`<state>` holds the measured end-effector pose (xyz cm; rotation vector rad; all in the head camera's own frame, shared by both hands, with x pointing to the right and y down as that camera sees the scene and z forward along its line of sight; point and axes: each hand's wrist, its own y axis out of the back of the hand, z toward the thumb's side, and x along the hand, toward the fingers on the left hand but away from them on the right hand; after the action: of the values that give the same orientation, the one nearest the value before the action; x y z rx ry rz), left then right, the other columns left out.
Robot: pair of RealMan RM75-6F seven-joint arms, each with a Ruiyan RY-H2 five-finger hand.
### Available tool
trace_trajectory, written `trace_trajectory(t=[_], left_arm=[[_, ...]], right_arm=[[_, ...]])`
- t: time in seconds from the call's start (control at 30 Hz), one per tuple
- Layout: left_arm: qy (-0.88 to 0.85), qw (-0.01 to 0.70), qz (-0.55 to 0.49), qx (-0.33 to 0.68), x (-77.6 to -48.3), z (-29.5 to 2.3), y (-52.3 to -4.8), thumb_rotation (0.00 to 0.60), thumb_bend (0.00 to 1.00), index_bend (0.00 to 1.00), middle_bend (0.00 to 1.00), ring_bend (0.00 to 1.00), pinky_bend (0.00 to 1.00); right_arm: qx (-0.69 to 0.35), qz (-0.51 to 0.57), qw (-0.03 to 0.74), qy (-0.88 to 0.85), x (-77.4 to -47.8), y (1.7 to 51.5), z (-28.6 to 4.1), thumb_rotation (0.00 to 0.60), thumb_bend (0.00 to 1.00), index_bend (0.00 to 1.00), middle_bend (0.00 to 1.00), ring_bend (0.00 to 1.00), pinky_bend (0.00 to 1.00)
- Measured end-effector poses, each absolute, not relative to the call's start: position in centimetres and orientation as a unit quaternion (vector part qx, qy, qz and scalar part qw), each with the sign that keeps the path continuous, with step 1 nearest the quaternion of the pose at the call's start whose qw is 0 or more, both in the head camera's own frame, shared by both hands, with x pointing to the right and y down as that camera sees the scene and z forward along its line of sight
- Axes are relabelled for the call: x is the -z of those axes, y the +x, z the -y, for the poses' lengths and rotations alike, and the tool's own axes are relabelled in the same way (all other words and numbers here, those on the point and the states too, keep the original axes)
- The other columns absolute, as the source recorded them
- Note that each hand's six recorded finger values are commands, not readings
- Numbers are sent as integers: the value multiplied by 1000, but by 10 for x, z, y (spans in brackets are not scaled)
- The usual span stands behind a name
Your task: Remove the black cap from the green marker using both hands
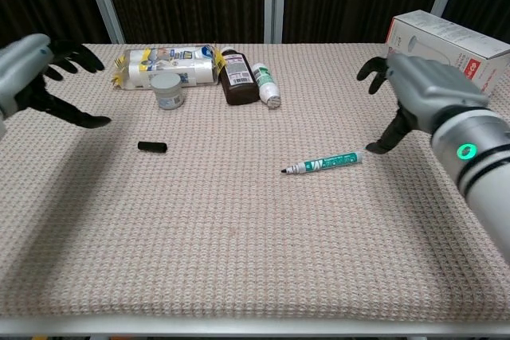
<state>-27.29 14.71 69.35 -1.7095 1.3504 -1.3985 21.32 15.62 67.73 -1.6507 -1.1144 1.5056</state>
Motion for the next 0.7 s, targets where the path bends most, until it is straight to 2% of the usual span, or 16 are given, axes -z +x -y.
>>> trace_trajectory(t=[0.07, 0.13, 0.23, 0.33, 0.53, 0.7], left_arm=[[-628, 306, -495, 516, -681, -165, -286, 600, 93, 239, 178, 130, 143], [-624, 326, -487, 517, -671, -186, -297, 600, 71, 222, 153, 108, 127], [-612, 341, -485, 524, -657, -226, -315, 600, 47, 219, 144, 100, 117], [-594, 344, -494, 534, -645, -260, -328, 600, 32, 219, 144, 99, 108], [-578, 373, -491, 535, -641, -289, -337, 600, 30, 219, 144, 100, 104], [-581, 356, -490, 543, -647, -300, -344, 600, 26, 218, 145, 99, 100]], right_arm=[[-562, 434, 331, -622, -663, 235, -169, 600, 60, 171, 154, 0, 0], [-559, 438, 346, -613, -645, 267, -193, 600, 72, 92, 85, 0, 0], [-576, 436, 354, -594, -628, 307, -224, 600, 72, 48, 57, 0, 0], [-597, 450, 353, -563, -613, 344, -250, 600, 75, 47, 51, 0, 0], [-622, 461, 328, -541, -620, 381, -271, 600, 105, 26, 29, 0, 0], [-639, 444, 315, -543, -631, 391, -277, 600, 143, 17, 28, 0, 0]])
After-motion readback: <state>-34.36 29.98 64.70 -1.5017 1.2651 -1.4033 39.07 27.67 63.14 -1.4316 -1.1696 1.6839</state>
